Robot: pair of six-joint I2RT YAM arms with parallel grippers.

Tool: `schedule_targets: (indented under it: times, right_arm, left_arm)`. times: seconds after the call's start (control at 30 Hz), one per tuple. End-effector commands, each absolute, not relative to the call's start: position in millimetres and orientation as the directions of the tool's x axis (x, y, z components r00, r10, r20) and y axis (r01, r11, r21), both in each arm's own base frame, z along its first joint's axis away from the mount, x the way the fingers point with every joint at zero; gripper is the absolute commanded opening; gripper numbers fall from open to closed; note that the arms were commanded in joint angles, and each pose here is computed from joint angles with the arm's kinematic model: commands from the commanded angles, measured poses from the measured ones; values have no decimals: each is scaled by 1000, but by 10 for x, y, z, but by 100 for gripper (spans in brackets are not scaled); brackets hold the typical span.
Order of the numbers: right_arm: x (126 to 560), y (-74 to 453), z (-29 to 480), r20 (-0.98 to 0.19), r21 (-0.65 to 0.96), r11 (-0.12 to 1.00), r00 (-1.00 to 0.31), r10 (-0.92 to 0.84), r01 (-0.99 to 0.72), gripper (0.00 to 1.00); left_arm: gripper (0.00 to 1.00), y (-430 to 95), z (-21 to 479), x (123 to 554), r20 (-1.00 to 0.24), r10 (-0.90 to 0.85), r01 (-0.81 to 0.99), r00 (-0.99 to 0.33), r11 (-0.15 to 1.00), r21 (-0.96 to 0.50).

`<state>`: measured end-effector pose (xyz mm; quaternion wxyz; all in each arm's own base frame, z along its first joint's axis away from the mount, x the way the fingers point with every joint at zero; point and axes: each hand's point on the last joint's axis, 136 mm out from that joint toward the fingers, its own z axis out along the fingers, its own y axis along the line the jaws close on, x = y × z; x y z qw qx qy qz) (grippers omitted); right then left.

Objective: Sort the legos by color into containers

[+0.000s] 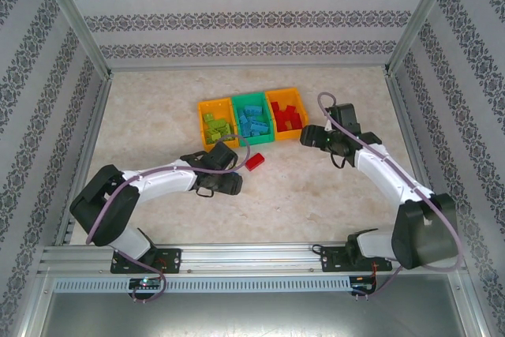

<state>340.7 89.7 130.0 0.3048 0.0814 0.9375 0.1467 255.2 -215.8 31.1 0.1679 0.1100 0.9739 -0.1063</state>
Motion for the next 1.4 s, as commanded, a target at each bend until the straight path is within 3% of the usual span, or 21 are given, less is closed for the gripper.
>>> schedule_targets:
  times: [0.0,0.27,0.43,0.53,1.0,1.17,1.37]
  right_arm:
    - [3337,739,1375,-583,318,943,-763,278,101,82]
    - [3226,556,1361,-586,307,942,-753,299,135,85]
    - [3185,497,1295,-579,303,938,-750,320,166,97]
    - [3157,464,1262,-582,302,936,-743,331,180,98]
    - [3039,421,1101,-555,304,927,-750,361,221,98]
    - [3022,554,1067,-529,375,906,-758,383,196,98]
    - [2958,780,1054,-542,372,923,-784,304,100,98]
  left_arm:
    - [70,-2261,348,2587,-369,176,255,-913,951,-176]
    - [50,-2306,349,2567,-370,182,265,-911,945,-189]
    - [39,-2319,378,2553,-378,186,273,-907,943,-190]
    - [34,-2334,410,2538,-381,192,279,-905,942,-188]
    - [31,-2396,1141,2771,-554,146,298,-820,935,-194]
    - [31,-2507,1607,3203,-661,138,315,-737,936,-156]
    - [31,-2701,1867,3846,-698,124,327,-706,931,-165]
